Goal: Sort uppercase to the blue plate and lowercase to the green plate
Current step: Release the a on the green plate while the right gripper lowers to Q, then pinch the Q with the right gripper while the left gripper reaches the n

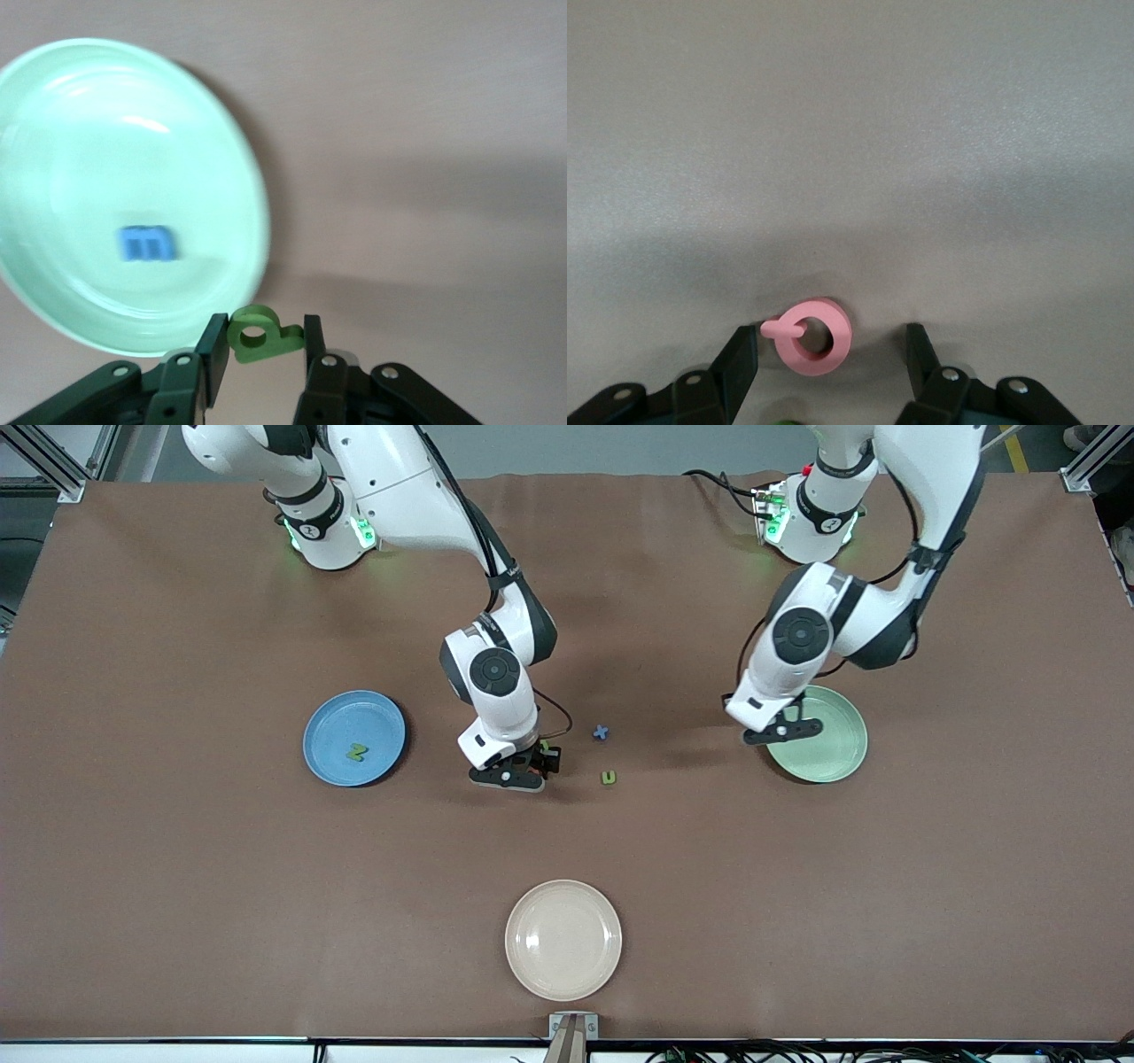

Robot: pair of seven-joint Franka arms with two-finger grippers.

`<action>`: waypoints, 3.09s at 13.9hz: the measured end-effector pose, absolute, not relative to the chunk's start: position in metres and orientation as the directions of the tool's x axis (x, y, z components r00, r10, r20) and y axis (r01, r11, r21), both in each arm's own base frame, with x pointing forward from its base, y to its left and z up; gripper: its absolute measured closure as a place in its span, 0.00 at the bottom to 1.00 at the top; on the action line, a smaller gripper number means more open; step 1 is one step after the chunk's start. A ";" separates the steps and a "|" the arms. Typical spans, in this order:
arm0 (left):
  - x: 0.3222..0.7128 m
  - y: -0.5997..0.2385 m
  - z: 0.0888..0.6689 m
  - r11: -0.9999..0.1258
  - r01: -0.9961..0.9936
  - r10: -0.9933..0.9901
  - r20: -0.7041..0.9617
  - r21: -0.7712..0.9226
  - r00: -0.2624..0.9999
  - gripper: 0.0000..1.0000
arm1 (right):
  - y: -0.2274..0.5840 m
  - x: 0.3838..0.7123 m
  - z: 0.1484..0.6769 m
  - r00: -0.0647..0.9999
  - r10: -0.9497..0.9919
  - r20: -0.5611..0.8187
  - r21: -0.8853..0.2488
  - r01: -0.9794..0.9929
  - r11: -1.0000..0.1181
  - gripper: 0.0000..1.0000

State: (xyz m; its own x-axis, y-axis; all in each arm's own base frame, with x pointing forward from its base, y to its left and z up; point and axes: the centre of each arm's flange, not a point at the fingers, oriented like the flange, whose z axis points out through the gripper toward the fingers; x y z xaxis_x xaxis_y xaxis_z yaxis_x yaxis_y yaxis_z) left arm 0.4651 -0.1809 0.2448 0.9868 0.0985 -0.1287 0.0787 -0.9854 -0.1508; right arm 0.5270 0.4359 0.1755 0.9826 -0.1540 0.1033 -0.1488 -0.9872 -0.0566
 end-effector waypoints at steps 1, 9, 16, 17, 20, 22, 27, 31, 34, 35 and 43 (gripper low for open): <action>0.462 -0.162 0.244 -0.986 0.064 0.086 -0.140 -0.155 0.986 0.62 | 0.436 0.527 0.176 0.983 -0.155 0.103 -0.056 -0.149 -0.987 0.29; 0.463 -0.059 0.232 -0.994 0.011 0.027 -0.149 -0.105 0.988 0.62 | 0.438 0.529 0.180 0.983 -0.150 0.107 -0.060 -0.144 -0.988 0.57; 0.465 -0.046 0.206 -0.997 -0.021 -0.011 -0.141 -0.071 0.990 0.59 | 0.433 0.531 0.181 0.984 -0.150 0.098 -0.046 -0.146 -0.988 0.98; 0.464 -0.046 0.204 -0.997 -0.032 -0.021 -0.143 -0.075 0.990 0.58 | 0.433 0.531 0.181 0.984 -0.149 0.099 -0.047 -0.145 -0.988 0.96; 0.466 -0.048 0.206 -0.996 -0.044 -0.033 -0.137 -0.078 0.990 0.33 | 0.437 0.530 0.181 0.983 -0.151 0.106 -0.059 -0.146 -0.988 0.77; 0.469 -0.061 0.213 -0.995 -0.064 -0.055 -0.119 -0.075 0.991 0.13 | 0.440 0.528 0.179 0.983 -0.148 0.111 -0.066 -0.141 -0.988 0.59; 0.475 -0.161 0.246 -0.999 0.014 0.015 -0.022 -0.046 1.000 0.00 | 0.434 0.531 0.174 0.992 -0.049 0.116 -0.042 -0.044 -0.998 0.08; 0.480 -0.240 0.257 -0.995 0.104 0.104 0.006 0.010 0.995 0.00 | 0.419 0.543 0.172 0.989 0.082 0.122 -0.019 0.085 -0.996 0.00; 0.497 -0.286 0.257 -0.986 0.162 0.161 -0.038 0.034 0.986 0.00 | 0.410 0.550 0.171 0.975 0.182 0.130 -0.005 0.184 -0.983 0.03; 0.508 -0.300 0.258 -0.982 0.185 0.183 -0.052 0.044 0.982 0.00 | 0.409 0.552 0.171 0.970 0.203 0.134 -0.002 0.205 -0.979 0.09; 0.569 -0.375 0.219 -0.945 0.325 0.323 -0.050 0.035 0.945 0.02 | 0.410 0.554 0.172 0.954 0.253 0.161 0.000 0.256 -0.967 0.34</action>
State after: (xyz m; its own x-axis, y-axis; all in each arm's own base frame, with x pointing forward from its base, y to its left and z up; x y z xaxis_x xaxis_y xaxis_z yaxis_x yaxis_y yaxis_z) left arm 0.5693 -0.3746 0.2188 0.9450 0.3231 -0.0502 0.3249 -0.9451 0.0354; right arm 0.5537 0.4105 0.1724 0.9540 0.2527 0.1611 0.2560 -0.9667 0.0005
